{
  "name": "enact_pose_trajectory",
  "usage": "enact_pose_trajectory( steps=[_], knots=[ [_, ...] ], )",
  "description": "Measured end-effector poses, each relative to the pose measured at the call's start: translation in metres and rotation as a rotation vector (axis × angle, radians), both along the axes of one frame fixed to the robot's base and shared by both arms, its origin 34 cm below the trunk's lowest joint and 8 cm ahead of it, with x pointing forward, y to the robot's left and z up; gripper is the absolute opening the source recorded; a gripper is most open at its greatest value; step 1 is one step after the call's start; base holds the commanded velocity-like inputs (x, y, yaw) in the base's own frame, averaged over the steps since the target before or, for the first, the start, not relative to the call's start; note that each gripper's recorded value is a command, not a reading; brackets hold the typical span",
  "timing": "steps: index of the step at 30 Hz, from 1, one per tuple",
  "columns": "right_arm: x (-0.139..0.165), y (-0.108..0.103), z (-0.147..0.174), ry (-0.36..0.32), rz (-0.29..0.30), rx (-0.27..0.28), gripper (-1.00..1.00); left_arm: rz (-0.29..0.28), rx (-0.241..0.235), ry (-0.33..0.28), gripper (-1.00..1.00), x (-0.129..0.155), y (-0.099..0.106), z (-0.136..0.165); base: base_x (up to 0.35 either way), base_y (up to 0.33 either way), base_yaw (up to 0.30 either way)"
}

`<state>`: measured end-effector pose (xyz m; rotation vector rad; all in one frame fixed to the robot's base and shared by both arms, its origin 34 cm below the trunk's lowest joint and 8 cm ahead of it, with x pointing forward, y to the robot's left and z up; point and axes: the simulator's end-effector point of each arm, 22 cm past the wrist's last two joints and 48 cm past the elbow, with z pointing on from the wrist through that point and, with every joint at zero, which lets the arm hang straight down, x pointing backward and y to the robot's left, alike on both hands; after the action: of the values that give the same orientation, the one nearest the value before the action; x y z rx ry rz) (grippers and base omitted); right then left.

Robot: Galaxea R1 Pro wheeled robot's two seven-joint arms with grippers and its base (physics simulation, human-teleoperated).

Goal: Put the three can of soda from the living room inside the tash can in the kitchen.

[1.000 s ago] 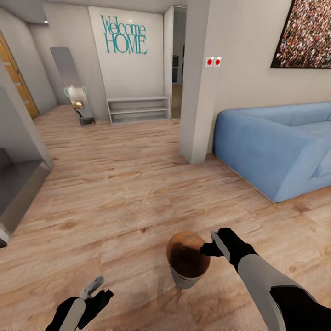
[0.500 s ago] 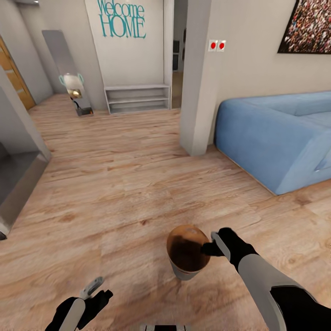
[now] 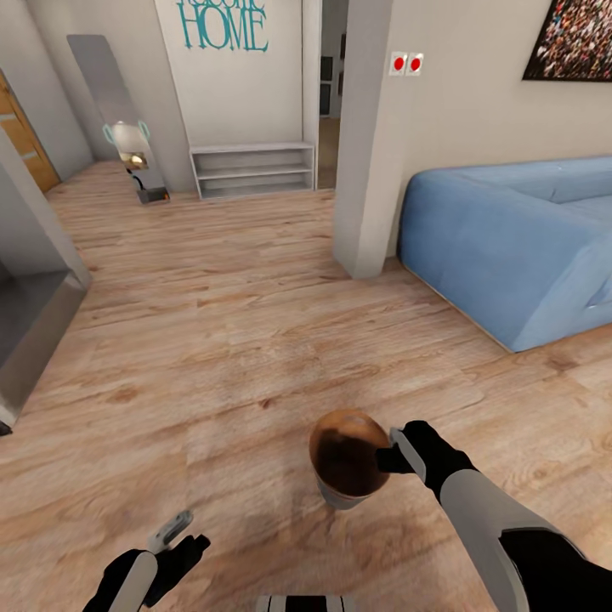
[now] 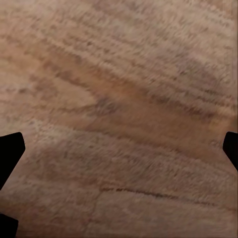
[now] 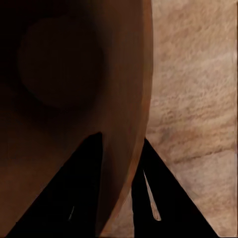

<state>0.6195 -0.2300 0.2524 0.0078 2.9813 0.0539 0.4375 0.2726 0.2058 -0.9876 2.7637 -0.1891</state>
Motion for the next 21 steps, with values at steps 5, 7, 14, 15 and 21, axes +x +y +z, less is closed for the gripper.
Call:
enact_pose_trajectory(
  steps=[5,7,14,15,21],
  knots=[
    [0.003,-0.002,0.001,-0.009,0.001,0.006,-1.0,-0.004,-0.002,-0.006,1.0,0.001,0.0,0.0,0.0,0.0,0.0],
    [0.01,0.009,0.007,-0.033,0.015,0.059,-1.0,-0.003,0.0,-0.007,1.0,0.001,0.0,0.0,0.0,0.0,0.0],
    [0.045,0.021,0.049,-0.154,0.048,0.113,-1.0,-0.001,0.002,-0.035,1.0,0.009,0.001,0.011,0.0,0.0,0.0],
    [0.047,0.021,0.053,-0.163,0.048,0.114,-1.0,0.0,0.002,-0.04,1.0,0.01,0.001,0.012,0.0,0.0,0.0],
    [0.059,0.021,0.076,-0.213,0.058,0.109,-1.0,0.0,0.006,-0.063,1.0,0.017,0.002,0.022,0.0,0.0,0.0]
  ],
)
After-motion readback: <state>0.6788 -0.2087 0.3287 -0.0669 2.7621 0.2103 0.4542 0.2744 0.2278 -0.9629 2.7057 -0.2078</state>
